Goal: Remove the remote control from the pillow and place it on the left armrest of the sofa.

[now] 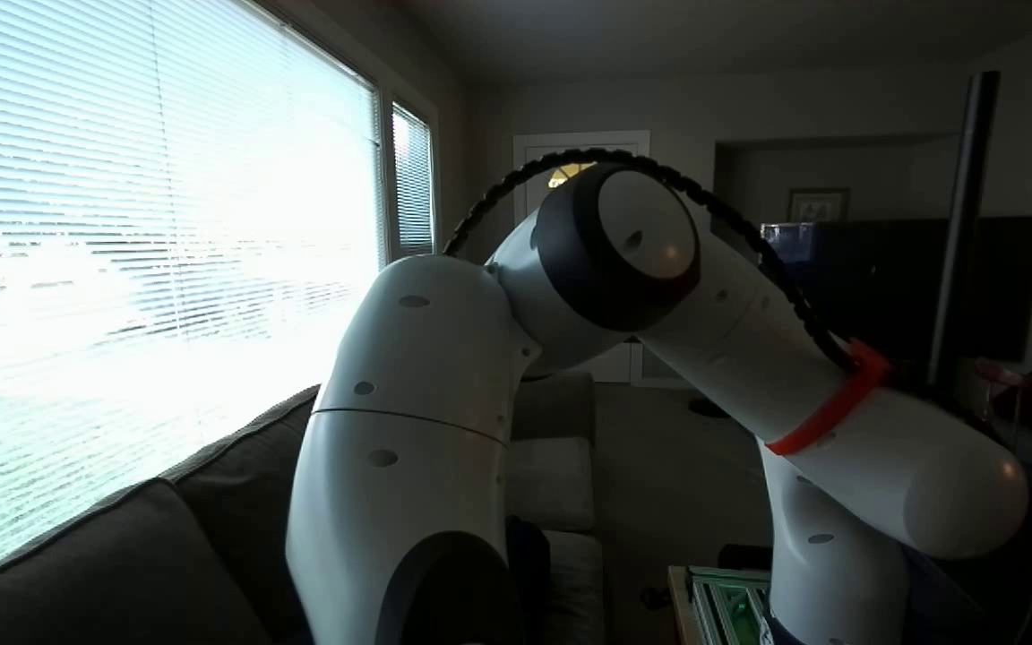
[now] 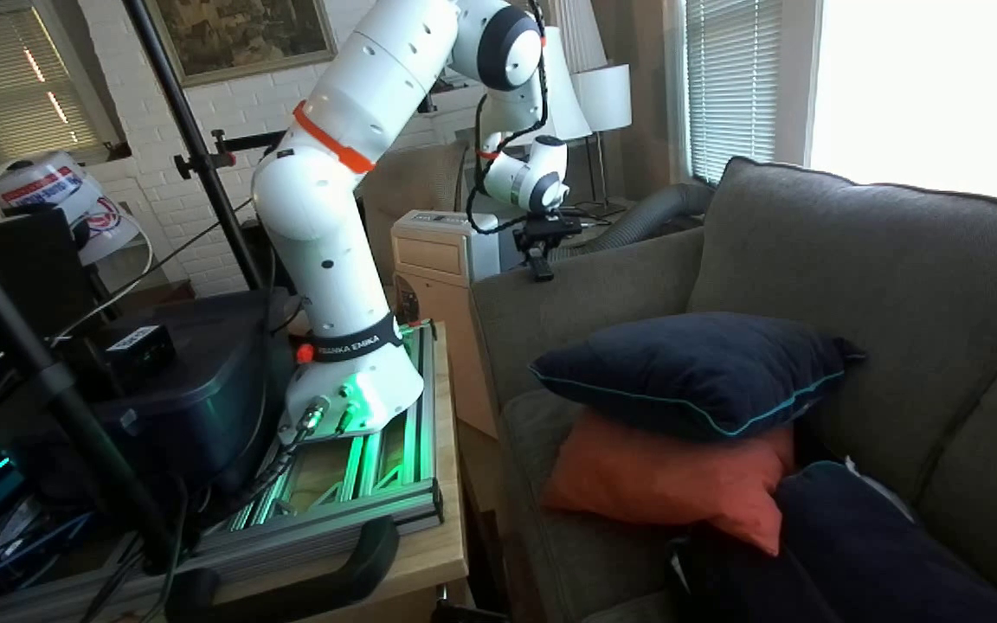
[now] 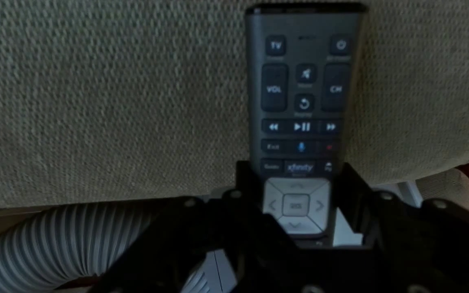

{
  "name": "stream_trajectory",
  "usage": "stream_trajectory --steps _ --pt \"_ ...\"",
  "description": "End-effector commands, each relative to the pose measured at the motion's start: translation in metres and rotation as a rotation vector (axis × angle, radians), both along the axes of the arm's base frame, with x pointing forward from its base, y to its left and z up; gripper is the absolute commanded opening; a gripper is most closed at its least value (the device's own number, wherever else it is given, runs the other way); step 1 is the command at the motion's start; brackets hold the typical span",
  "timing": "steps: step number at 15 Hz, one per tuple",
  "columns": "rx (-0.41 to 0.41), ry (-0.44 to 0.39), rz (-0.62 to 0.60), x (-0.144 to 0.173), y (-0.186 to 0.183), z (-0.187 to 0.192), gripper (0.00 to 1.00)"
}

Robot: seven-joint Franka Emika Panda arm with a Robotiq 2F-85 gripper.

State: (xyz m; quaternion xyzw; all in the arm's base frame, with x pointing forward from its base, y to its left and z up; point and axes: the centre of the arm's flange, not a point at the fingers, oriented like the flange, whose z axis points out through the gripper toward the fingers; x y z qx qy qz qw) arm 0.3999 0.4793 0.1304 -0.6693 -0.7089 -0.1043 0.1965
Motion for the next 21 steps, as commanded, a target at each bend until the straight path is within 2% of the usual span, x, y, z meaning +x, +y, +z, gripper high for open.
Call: stream_trajectory --steps 1,2,3,6,16,21 --pt "0.000 0.004 -0.017 0.003 0.008 -0.005 0.30" --pt "-0.001 0.005 -0.022 0.003 0.008 -0.005 0.61" --pt "-0.001 0.006 -0.028 0.004 0.009 -0.006 0.79" --pt "0.003 0.006 -0.041 0.009 0.010 -0.005 0.99" --pt "0.002 0.009 -0.076 0.017 0.005 -0.005 1.00" --pt "0.005 0.017 -0.184 0.035 -0.009 0.012 1.00"
